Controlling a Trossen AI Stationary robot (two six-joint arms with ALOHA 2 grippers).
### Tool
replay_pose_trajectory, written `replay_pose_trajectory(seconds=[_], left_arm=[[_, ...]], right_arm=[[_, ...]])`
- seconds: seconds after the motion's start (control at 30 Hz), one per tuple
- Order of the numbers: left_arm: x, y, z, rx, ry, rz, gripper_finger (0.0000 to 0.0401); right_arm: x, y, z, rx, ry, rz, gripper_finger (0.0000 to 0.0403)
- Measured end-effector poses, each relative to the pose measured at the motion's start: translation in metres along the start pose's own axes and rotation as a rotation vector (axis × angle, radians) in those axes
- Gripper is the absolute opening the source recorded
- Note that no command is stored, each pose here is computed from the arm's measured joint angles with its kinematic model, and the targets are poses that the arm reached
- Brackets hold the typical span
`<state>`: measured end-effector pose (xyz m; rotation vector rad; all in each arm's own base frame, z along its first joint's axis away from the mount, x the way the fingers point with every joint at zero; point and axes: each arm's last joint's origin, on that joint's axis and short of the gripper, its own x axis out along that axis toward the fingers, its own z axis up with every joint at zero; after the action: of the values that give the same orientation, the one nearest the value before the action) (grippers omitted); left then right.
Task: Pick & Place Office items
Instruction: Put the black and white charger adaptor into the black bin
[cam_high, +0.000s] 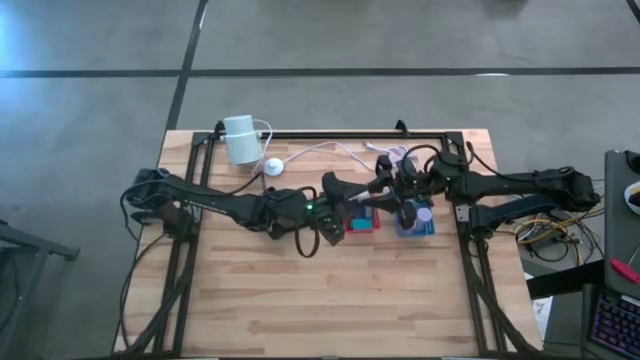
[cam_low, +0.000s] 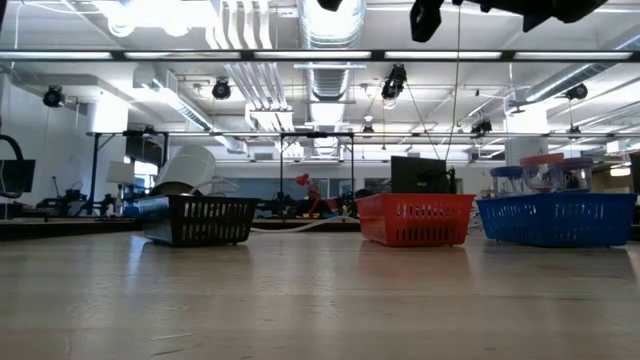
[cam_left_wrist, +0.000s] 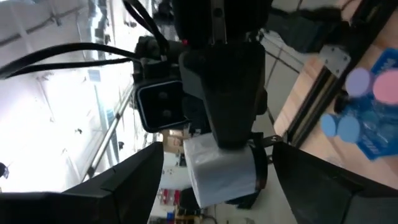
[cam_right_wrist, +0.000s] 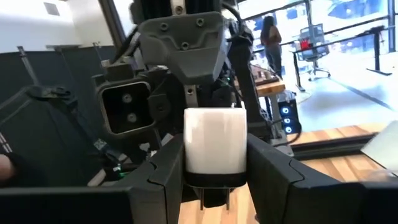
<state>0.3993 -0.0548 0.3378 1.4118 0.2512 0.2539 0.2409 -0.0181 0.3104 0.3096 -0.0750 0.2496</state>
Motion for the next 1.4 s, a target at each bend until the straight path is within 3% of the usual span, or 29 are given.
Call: replay_pose_trajectory(seconds=[0.27, 0.77, 0.97, 1.4], left_arm=[[0.0, -0.002, -0.001, 0.01, 0.041, -0.017, 0.0271], [0.0, 0.001, -0.002, -0.037, 0.082, 0.012, 0.0165], [0.0, 0.001, -0.003, -0.047, 0.092, 0.01, 0.0163], [-0.006, 0.012, -0.004, -0.152, 0.109, 0.047, 0.0163]], right_arm=[[0.0, 0.0, 0.001, -0.006, 0.001, -0.01, 0.013], [0.0, 0.0, 0.002, -0.024, -0.004, -0.012, 0.013], [0.0, 0.0, 0.0, -0.023, 0.011, -0.017, 0.0133], [-0.015, 0.009, 0.011, -0.077, -0.002, -0.012, 0.0231]])
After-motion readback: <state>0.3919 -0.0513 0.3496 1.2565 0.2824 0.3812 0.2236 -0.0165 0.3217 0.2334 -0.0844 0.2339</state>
